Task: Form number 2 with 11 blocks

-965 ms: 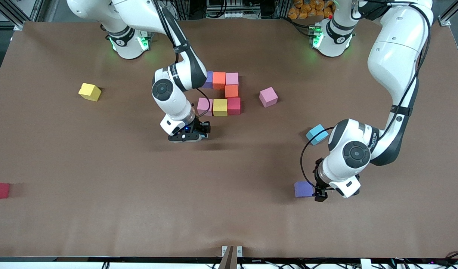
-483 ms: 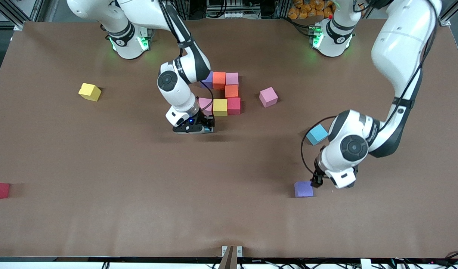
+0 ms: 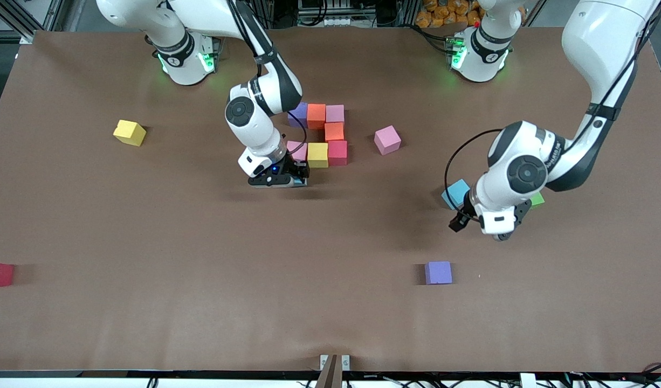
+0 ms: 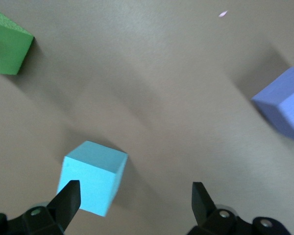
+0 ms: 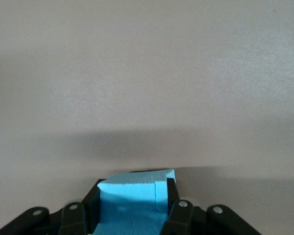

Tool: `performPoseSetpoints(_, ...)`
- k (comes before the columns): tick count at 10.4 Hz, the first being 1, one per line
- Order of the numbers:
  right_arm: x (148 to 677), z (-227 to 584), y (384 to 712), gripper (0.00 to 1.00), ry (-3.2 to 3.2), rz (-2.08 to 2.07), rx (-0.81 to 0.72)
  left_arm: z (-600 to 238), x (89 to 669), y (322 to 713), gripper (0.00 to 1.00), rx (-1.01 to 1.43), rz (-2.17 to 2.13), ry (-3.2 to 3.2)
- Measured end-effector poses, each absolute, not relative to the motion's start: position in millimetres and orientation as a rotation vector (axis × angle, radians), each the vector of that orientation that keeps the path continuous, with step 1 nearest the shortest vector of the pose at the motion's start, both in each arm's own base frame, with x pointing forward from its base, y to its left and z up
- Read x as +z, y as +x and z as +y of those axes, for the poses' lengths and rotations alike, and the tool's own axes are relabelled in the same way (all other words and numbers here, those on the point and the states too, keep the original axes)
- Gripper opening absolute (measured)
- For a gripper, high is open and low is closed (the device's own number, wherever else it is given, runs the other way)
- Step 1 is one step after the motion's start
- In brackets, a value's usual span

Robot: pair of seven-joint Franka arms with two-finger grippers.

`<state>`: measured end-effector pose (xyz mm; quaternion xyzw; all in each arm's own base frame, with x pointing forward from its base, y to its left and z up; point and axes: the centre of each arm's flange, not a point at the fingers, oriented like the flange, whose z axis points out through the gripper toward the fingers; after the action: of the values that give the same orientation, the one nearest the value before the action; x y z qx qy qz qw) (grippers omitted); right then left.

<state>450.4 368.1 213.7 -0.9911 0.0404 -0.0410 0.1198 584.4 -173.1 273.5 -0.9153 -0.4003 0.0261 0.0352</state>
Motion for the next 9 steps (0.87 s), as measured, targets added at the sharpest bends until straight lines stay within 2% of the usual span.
performPoseSetpoints(4,208.9,362.1,447.6,0.53,-2.903,0.127,-0.139,-174.6,233.3,533.6,1.0,-0.047,-1.033,-2.929)
performPoseSetpoints(9,205.2,360.1,444.0,0.53,-2.907,0.127,-0.145,-167.4,231.0,520.6,1.0,-0.049,-0.934,-2.947)
